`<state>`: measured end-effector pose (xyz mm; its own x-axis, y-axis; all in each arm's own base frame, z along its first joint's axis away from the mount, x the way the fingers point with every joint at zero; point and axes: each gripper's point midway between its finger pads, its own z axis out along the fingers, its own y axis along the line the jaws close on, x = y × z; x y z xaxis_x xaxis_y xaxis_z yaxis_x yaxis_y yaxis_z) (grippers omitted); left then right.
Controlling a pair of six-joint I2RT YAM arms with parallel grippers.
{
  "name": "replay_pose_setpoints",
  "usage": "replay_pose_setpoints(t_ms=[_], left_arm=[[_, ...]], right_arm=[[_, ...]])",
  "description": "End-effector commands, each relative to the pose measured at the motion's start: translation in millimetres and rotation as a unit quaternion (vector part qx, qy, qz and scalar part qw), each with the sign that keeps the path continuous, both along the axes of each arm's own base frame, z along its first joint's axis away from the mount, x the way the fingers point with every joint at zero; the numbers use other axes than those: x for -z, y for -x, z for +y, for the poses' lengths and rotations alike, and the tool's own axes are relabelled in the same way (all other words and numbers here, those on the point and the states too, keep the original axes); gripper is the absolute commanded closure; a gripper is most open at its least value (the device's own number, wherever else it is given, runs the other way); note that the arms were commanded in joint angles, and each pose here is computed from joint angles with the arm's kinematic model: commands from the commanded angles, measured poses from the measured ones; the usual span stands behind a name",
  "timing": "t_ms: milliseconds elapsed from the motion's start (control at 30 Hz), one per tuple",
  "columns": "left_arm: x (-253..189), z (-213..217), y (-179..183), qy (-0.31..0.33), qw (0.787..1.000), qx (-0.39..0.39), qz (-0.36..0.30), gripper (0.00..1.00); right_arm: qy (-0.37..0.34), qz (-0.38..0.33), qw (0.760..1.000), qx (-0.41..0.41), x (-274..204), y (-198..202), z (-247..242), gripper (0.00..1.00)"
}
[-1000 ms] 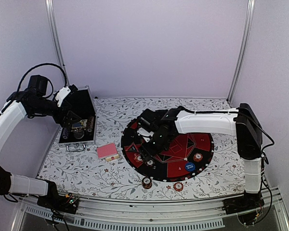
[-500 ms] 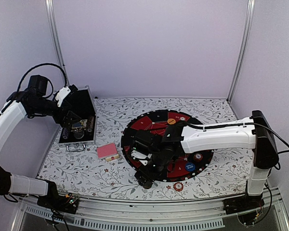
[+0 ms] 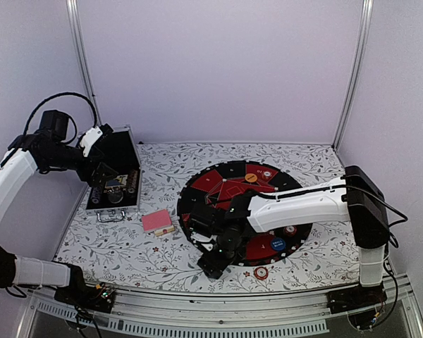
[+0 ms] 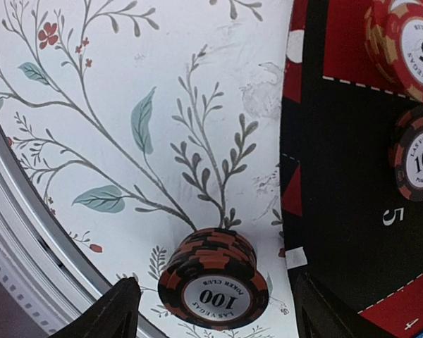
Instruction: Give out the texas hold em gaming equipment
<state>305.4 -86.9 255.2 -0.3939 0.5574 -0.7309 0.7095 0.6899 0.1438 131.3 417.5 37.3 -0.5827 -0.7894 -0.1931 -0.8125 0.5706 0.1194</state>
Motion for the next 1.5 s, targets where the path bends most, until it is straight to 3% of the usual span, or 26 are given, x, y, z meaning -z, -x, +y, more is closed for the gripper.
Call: replay_pose_setpoints(t_ms=[0, 667, 1067, 1467], left_arm=[[-1, -4, 2, 0.000, 1.000, 0.010, -0.003, 0.00], [0, -3, 1, -0.002, 1.000, 0.006, -0.001, 0.00], [0, -2, 1, -0.004, 1.000, 0.006, 0.000, 0.00], [-2, -2, 0, -0.005, 1.000, 0.007, -0.004, 0.00]], right_arm=[[-0.006, -0.015, 1.000, -0.004, 3, -7, 11, 0.24], [-0.001, -0.042, 0.999, 0.000, -1, -18, 13, 0.47], [0.003, -0.041, 0.999, -0.003, -2, -18, 11, 0.55], [0.011, -0.034, 0.999, -0.003, 1, -14, 5, 0.55]])
